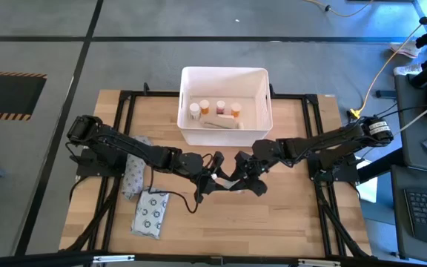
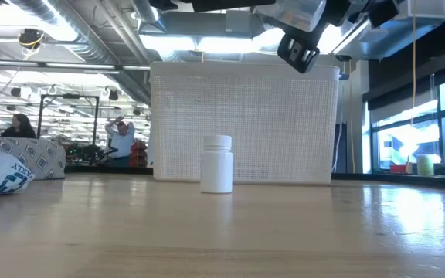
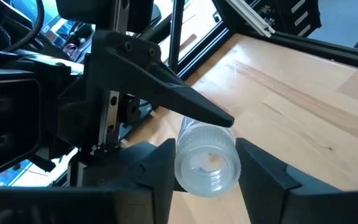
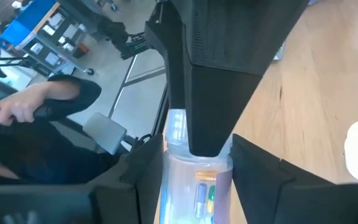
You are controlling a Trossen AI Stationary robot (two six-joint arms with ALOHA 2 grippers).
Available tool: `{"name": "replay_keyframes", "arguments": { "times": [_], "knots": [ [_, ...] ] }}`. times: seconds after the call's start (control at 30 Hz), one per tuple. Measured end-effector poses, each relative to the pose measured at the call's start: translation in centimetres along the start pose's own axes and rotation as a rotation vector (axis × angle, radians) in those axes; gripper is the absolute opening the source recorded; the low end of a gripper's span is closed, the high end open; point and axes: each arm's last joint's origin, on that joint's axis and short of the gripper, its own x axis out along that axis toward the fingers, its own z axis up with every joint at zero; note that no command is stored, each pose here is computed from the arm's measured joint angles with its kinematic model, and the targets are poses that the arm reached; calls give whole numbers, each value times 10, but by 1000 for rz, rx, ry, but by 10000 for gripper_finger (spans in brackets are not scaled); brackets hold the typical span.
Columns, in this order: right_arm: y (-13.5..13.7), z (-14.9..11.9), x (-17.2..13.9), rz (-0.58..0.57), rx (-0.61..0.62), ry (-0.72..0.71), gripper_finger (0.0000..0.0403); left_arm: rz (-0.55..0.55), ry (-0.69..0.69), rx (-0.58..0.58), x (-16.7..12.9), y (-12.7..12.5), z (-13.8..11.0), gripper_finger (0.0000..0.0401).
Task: Pick & place medical supplies in basket/bin
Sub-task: Put the transparent pill bottle into the white bin
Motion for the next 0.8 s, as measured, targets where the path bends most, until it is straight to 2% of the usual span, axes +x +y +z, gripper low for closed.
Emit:
{"name": "replay_keyframes", "arguments": {
  "times": [0.13,0.3,0.43,0.57,0.7,0.8],
  "knots": [
    [1,0,0,13,-4,3,186,-2,-1,-28,0,0,0,144],
    [-1,-2,0,13,-29,27,255,-23,28,-59,0,-2,-3,143],
    [-4,-9,-2,11,8,112,306,-29,45,-85,-3,-2,-3,144],
    [-10,-22,-4,-55,79,235,332,-9,65,-105,-13,2,1,144],
    [-16,-35,-9,-157,147,355,336,92,165,-111,-27,13,6,144],
    [-15,-42,-10,-215,181,403,337,198,301,-148,-39,36,13,144]
  ]
}}
